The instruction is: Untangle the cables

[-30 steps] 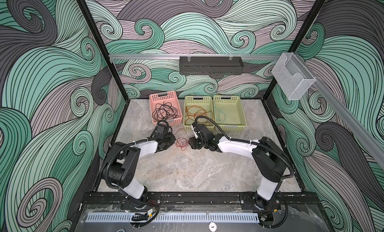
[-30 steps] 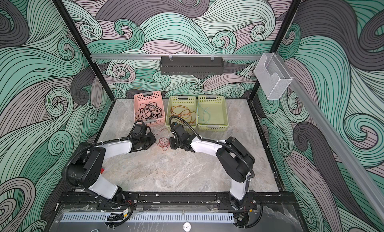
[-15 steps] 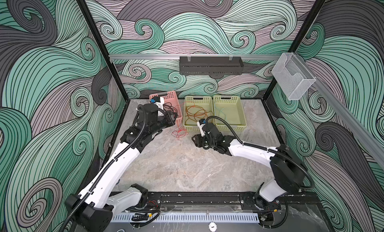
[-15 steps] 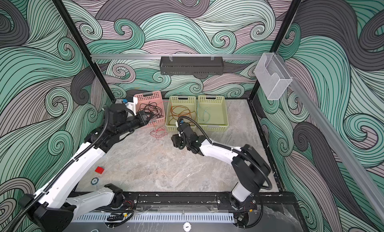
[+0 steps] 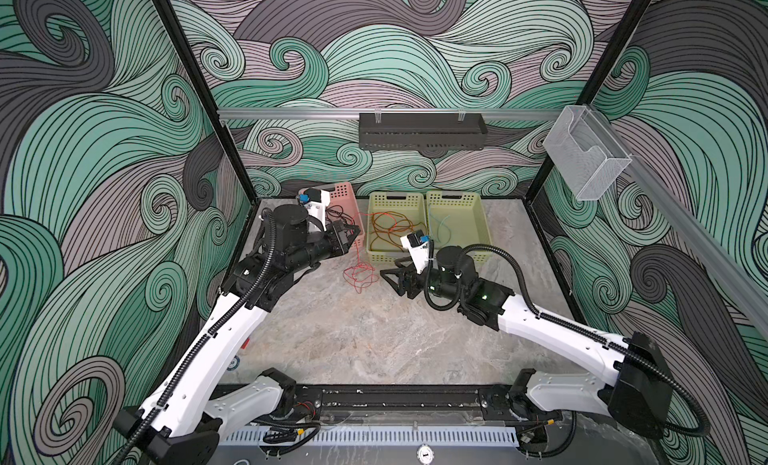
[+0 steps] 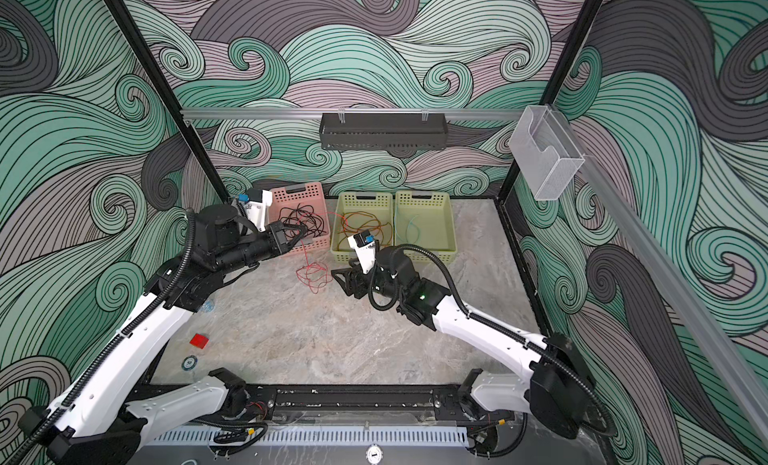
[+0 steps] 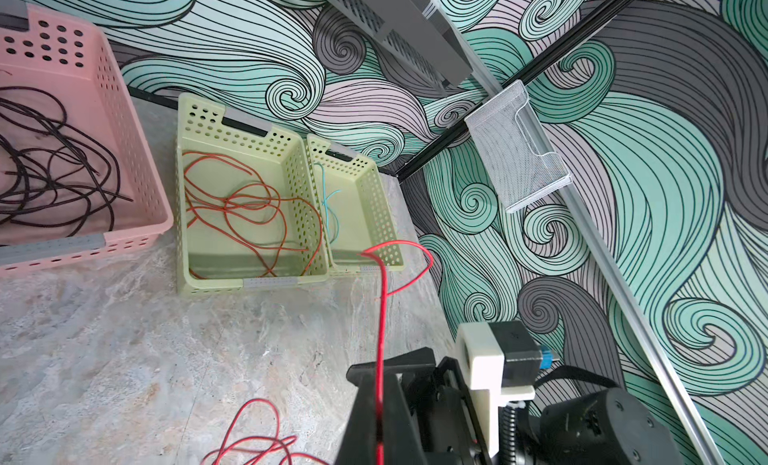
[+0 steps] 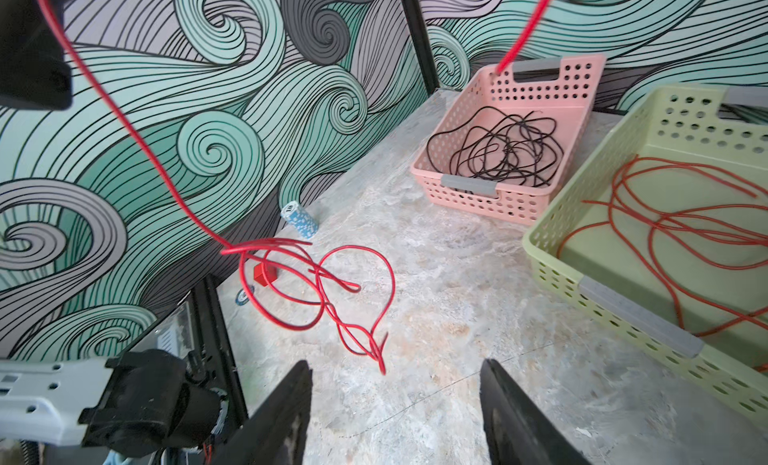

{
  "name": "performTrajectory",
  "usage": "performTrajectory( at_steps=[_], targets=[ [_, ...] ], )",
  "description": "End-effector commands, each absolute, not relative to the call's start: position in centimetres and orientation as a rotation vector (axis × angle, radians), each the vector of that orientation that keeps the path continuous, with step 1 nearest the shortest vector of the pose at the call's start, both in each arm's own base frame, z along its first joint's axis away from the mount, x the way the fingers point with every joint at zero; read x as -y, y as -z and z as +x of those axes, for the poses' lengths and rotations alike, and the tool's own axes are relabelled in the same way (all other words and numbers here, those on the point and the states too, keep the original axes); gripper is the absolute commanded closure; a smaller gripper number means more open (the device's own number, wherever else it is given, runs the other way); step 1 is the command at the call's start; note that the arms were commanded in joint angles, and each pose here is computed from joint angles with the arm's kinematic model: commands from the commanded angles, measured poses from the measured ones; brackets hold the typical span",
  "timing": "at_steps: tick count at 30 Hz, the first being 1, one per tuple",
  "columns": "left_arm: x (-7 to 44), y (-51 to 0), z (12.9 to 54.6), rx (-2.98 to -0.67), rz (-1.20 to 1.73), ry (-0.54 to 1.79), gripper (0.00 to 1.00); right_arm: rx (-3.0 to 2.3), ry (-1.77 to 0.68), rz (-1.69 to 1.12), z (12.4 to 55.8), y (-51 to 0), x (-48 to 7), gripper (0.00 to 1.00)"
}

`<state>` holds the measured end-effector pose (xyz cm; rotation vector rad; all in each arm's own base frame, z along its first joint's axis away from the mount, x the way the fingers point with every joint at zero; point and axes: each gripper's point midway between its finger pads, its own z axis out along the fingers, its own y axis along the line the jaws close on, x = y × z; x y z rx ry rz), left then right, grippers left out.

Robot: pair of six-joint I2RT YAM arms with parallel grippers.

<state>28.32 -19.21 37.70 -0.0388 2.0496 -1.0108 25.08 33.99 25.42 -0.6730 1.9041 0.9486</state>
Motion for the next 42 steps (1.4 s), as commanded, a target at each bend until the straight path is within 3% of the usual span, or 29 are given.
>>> performTrajectory(
  at_steps=[1, 9, 13, 20, 26, 27, 29, 31, 42],
  targets=[
    [19.5, -39.8, 27.2, -2.009, -0.030, 1.071, 1.00, -1.864, -1.028, -0.772, 23.2, -25.5, -35.5, 0.37],
    [18.6, -40.4, 26.7, -1.978, -0.077, 1.059, 1.00, -1.806, -1.142, -0.853, 18.7, -24.9, -36.1, 0.39],
    [18.7, -40.8, 26.6, -1.960, -0.081, 1.077, 1.00, -1.836, -1.074, -0.841, 19.6, -24.0, -36.0, 0.37],
    [19.0, -40.6, 26.5, -1.963, -0.083, 1.099, 1.00, -1.846, -0.945, -0.824, 22.1, -23.9, -36.9, 0.53],
    [18.9, -40.9, 26.3, -1.950, -0.083, 1.111, 1.00, -1.833, -1.022, -0.842, 22.0, -24.1, -38.5, 0.52],
    [19.0, -40.9, 26.3, -1.948, -0.081, 1.115, 1.00, -1.836, -1.027, -0.852, 22.0, -23.9, -38.7, 0.57],
    [18.9, -41.0, 26.2, -1.943, -0.081, 1.113, 1.00, -1.850, -1.023, -0.833, 22.3, -23.8, -38.8, 0.82],
    [18.6, -40.9, 26.5, -1.940, -0.092, 1.084, 1.00, -1.860, -1.026, -0.827, 22.1, -23.8, -38.5, 1.00],
    [11.9, -44.5, 30.0, -1.782, -0.202, 0.643, 1.00, -2.120, -0.858, -0.716, 19.4, -16.3, -30.6, 1.00]
  ],
)
